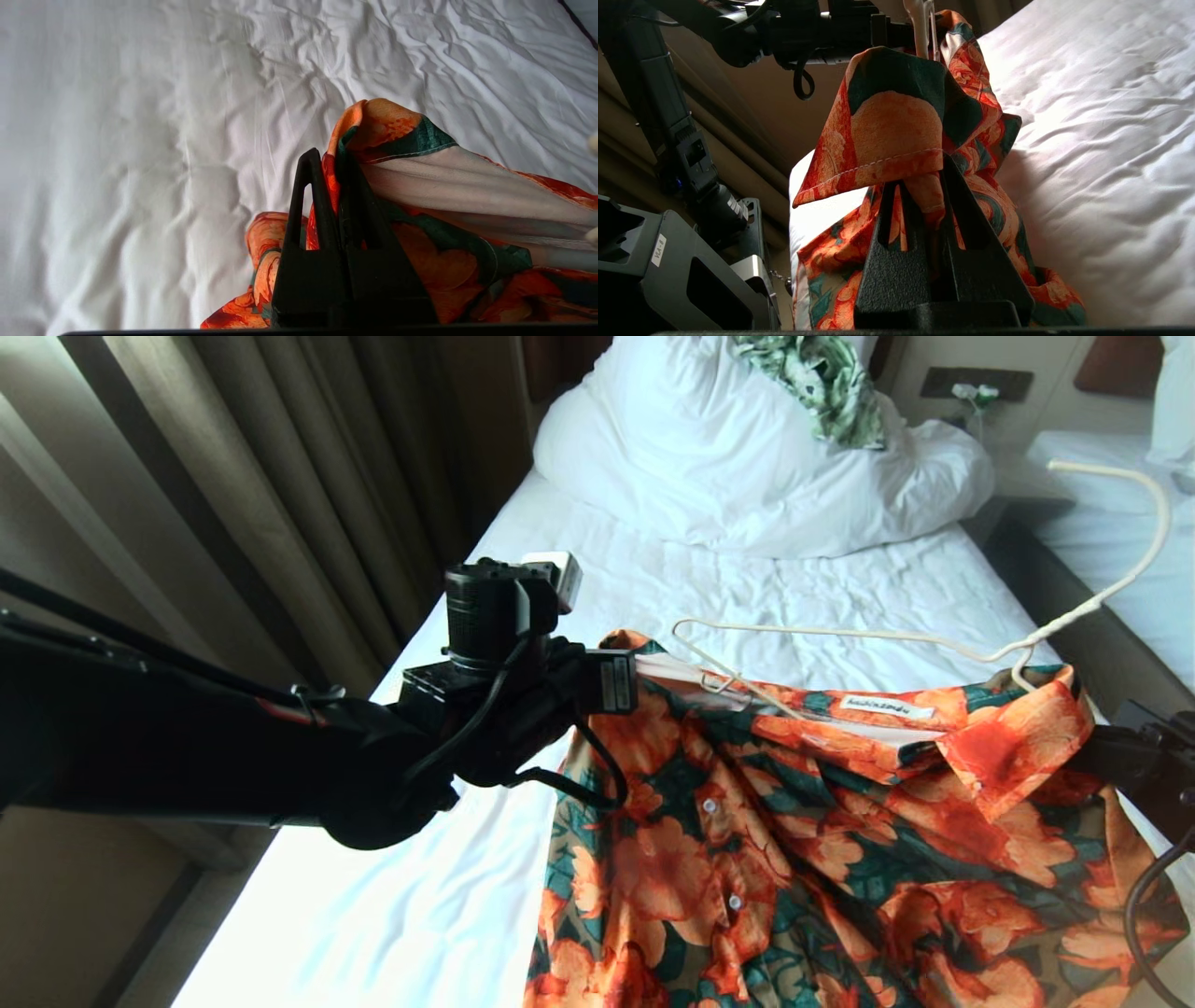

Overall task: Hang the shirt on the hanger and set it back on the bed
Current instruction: Hook the other side of the shirt onto the hanger

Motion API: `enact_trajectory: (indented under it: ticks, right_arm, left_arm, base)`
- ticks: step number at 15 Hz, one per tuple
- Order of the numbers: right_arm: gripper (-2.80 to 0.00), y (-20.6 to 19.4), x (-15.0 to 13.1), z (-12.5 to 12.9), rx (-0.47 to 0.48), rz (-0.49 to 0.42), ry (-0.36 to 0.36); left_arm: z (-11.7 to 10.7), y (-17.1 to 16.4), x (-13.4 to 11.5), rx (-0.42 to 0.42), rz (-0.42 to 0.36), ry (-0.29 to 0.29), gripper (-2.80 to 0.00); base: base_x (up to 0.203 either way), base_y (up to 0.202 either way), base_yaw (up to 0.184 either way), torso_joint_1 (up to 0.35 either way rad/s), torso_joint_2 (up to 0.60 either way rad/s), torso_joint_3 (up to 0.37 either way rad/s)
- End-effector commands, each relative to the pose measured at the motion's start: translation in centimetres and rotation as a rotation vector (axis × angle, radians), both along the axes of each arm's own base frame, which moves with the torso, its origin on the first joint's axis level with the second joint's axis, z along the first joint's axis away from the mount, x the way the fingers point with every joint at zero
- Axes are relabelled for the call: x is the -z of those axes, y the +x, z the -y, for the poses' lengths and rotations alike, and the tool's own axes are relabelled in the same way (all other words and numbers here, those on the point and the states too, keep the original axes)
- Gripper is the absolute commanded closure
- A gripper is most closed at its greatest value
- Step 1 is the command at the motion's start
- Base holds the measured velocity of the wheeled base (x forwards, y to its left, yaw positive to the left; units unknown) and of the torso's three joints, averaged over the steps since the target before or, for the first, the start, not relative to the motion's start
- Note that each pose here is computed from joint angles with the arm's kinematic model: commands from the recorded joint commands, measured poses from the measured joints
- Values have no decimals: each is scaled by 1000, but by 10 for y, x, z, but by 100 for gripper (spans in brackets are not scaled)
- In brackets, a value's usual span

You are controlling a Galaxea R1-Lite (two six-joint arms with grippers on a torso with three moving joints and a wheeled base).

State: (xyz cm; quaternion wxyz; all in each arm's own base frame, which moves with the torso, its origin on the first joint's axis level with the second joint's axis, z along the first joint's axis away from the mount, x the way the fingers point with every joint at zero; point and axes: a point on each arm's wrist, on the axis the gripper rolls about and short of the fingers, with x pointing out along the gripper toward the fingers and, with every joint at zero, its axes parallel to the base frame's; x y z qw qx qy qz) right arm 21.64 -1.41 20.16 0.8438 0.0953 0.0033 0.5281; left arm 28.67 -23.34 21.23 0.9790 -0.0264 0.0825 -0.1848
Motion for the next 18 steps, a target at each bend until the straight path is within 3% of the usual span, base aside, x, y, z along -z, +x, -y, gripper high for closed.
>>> enact_trajectory:
  ticks: [1, 6, 11, 18]
  right_arm:
    - [0, 2, 4, 0, -7, -13, 0]
    - [0, 9, 11, -1, -20, -29, -2]
    - [0, 16, 8, -10, -58, -19, -4]
    - [0, 16, -3, -13, -73, 29, -11]
  left_arm:
    - [-3, -2, -8, -5, 21, -13, 0]
    - [-1, -22, -30, 33, 68, -45, 0]
    - [20, -63, -50, 134, 105, -86, 0]
    - [41, -91, -52, 243, 99, -43, 0]
  base:
    - [0, 0, 0, 0, 0, 0]
    - [0, 0, 0, 0, 0, 0]
    - [0, 0, 0, 0, 0, 0]
    - [0, 0, 0, 0, 0, 0]
